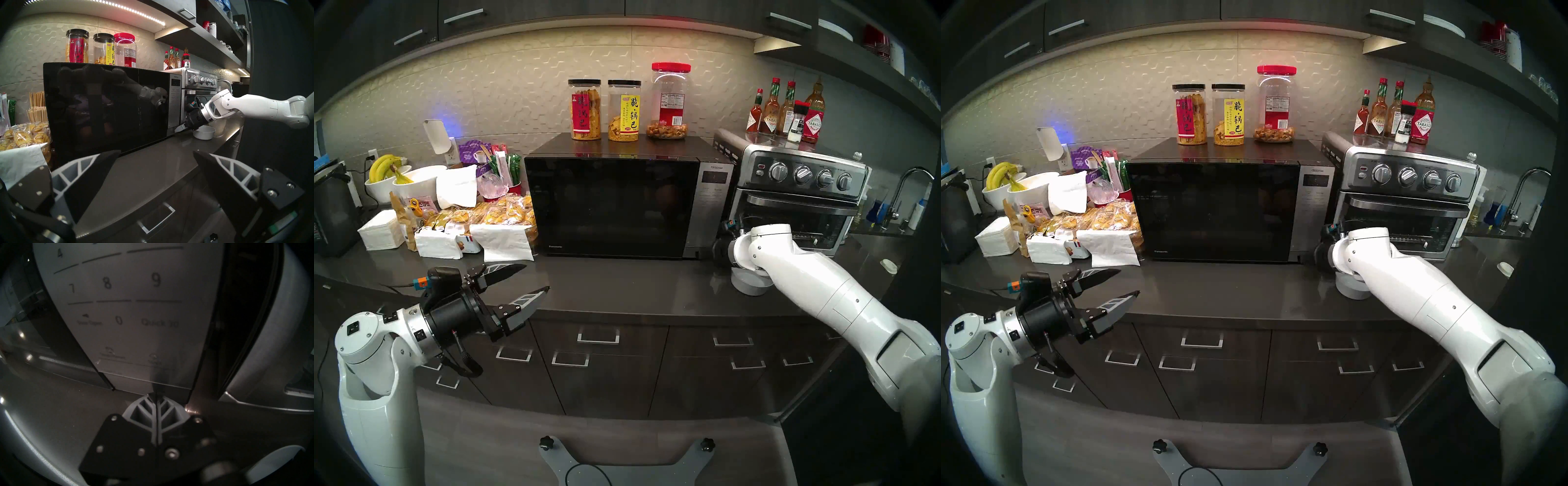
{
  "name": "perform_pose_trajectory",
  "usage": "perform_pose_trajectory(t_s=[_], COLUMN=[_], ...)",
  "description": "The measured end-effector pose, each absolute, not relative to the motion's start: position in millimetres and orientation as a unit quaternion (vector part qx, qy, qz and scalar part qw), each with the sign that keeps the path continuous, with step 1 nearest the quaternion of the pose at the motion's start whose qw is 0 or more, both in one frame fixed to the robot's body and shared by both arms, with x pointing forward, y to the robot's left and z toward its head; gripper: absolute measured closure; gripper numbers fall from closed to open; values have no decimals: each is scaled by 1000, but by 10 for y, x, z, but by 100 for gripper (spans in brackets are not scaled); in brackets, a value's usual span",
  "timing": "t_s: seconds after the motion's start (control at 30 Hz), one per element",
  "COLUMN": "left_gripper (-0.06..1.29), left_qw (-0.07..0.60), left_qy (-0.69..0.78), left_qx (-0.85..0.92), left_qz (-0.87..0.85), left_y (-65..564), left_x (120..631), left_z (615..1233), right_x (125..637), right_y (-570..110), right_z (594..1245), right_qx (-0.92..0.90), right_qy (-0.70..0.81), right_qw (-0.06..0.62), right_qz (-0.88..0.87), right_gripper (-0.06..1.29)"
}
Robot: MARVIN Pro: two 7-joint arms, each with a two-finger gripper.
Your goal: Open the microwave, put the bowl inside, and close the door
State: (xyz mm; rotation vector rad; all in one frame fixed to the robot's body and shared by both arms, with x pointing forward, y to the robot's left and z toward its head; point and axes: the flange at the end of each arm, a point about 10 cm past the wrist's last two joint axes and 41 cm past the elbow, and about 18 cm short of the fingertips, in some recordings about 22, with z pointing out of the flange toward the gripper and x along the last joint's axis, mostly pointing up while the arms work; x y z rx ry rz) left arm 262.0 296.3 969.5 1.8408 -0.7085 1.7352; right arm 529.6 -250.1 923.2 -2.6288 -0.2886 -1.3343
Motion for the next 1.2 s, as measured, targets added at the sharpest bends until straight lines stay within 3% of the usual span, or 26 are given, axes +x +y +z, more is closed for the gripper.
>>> perform_pose_trajectory(t_s=[1.2], left_gripper=[0], left_qw=[254], left_qy=[-261], left_qx=[678], left_qz=[639], left_y=[2963], left_x=[2621], left_z=[9695], right_x=[5201], right_y=[-2395], right_z=[9005], right_qx=[-840], right_qy=[-112], right_qw=[43], right_qz=[-530], right_gripper=[125])
